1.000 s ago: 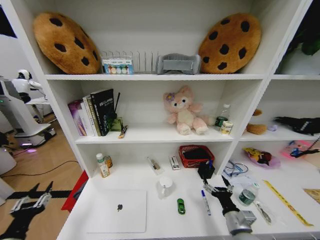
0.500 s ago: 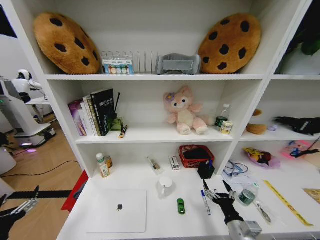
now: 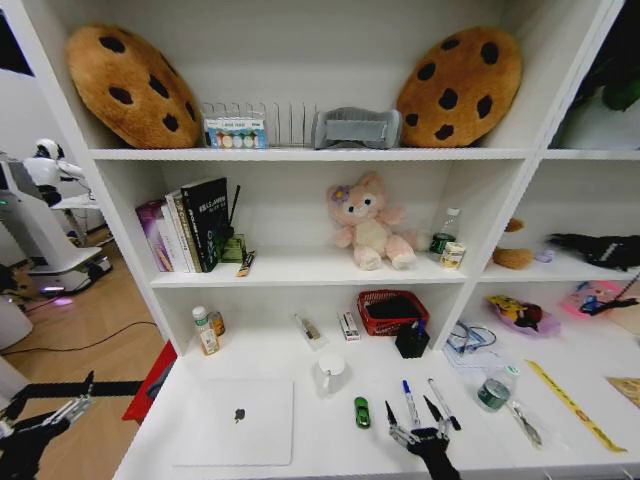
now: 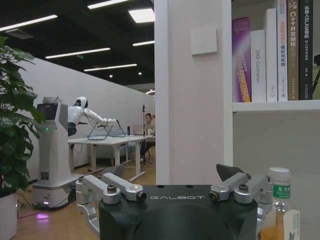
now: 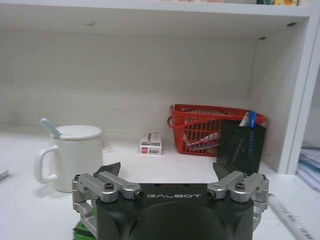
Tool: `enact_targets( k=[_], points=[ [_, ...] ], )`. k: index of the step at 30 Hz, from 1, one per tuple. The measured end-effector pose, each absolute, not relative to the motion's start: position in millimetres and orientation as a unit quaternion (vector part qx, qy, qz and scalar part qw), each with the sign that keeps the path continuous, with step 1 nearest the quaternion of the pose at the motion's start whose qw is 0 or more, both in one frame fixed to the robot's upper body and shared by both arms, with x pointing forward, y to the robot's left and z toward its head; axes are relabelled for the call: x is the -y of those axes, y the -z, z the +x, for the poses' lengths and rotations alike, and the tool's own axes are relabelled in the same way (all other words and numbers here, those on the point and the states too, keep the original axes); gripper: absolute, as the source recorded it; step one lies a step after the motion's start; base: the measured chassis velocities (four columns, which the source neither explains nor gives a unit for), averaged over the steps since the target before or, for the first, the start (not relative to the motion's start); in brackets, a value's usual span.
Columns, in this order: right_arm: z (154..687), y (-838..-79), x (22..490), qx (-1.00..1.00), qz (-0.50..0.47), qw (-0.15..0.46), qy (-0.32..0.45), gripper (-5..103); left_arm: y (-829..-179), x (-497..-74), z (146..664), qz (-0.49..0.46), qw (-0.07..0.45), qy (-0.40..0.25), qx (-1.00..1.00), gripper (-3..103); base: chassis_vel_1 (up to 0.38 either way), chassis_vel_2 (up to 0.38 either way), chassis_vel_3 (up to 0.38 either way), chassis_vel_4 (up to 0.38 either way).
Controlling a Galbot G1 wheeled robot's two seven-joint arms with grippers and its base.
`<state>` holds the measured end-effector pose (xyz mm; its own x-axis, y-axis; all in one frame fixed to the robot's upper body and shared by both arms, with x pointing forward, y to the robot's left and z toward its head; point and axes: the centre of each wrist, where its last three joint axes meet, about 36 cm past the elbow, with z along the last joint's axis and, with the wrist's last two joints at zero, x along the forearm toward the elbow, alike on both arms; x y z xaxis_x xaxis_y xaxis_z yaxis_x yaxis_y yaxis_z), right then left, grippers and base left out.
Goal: Organize the objects on the table.
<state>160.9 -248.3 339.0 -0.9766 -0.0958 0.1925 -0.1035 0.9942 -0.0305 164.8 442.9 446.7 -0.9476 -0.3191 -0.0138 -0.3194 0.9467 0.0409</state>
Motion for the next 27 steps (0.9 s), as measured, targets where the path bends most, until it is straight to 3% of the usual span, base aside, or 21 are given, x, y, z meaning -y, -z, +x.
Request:
enact_targets(
  k=[6, 27],
  points=[
    [170, -318, 216, 0.991, 0.067, 0.116, 0.005, 100, -448, -442, 170, -0.153, 0.003, -0.022, -0.988, 100, 0.000, 0.000, 0.000, 0.000],
    [197, -280, 191, 0.984, 0.074, 0.163, 0.019, 101, -447, -439, 181, -0.144, 0.003, -0.007, -0.989, 100, 0.000, 0.000, 0.000, 0.000]
  ],
)
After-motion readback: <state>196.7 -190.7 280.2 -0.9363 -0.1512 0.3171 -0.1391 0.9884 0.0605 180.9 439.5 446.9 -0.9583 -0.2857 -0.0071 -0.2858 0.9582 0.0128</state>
